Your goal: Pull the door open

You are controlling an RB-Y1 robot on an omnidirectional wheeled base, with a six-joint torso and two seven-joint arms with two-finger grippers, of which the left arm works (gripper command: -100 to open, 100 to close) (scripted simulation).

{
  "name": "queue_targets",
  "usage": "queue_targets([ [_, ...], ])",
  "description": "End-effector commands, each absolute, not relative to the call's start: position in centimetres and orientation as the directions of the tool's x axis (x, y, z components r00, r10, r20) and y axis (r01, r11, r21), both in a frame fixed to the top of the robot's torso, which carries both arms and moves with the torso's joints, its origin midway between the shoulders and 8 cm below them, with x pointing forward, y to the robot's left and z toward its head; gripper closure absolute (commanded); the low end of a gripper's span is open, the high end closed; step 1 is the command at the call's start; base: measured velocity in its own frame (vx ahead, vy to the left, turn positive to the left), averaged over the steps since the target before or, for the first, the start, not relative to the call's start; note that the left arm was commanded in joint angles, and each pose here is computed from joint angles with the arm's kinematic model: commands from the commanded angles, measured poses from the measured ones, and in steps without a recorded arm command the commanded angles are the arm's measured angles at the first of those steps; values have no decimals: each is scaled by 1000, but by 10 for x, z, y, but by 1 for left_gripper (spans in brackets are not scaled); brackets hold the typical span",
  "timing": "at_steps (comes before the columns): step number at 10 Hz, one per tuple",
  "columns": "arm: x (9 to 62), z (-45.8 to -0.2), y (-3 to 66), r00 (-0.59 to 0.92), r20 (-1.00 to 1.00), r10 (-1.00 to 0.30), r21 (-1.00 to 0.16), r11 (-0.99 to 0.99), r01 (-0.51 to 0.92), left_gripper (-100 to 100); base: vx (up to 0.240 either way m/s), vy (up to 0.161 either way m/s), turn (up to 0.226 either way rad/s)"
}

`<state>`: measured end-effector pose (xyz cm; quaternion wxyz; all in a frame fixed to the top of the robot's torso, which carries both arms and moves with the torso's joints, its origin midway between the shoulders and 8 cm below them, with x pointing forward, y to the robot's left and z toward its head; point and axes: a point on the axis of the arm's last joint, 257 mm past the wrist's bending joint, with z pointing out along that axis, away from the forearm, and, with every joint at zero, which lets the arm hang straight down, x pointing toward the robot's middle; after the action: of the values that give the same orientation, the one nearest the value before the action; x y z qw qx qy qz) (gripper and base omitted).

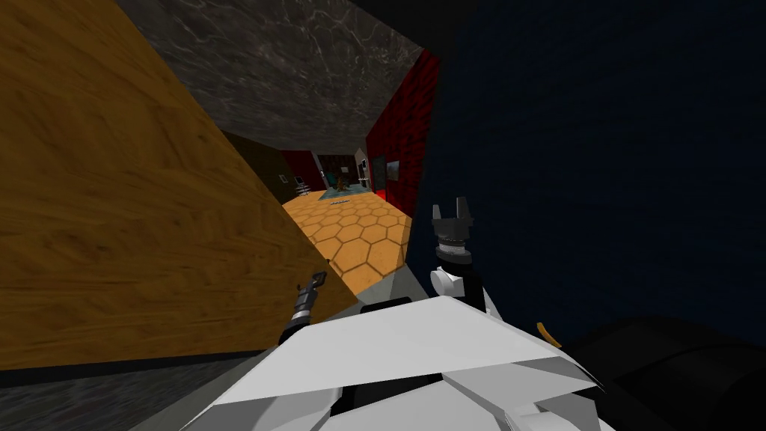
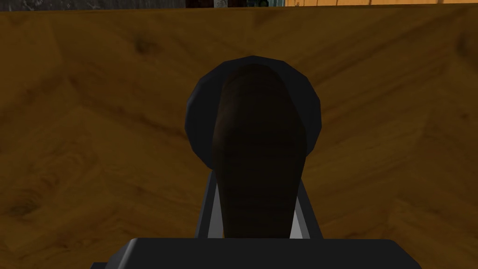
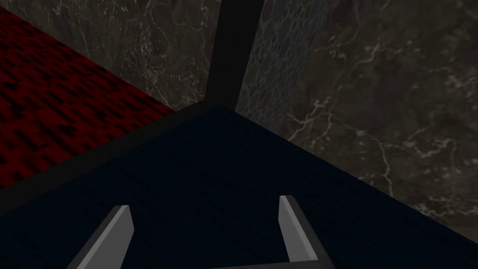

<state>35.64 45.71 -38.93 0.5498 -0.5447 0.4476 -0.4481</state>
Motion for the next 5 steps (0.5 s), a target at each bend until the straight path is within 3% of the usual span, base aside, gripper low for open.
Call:
queue_targets([
  [1,349,-392,456,176,-2,-984,-1000,3,3,100,-220,16,-109],
  [5,335,-391,450,119,0,-993,-1000,0,0,100,-218,45,-125],
])
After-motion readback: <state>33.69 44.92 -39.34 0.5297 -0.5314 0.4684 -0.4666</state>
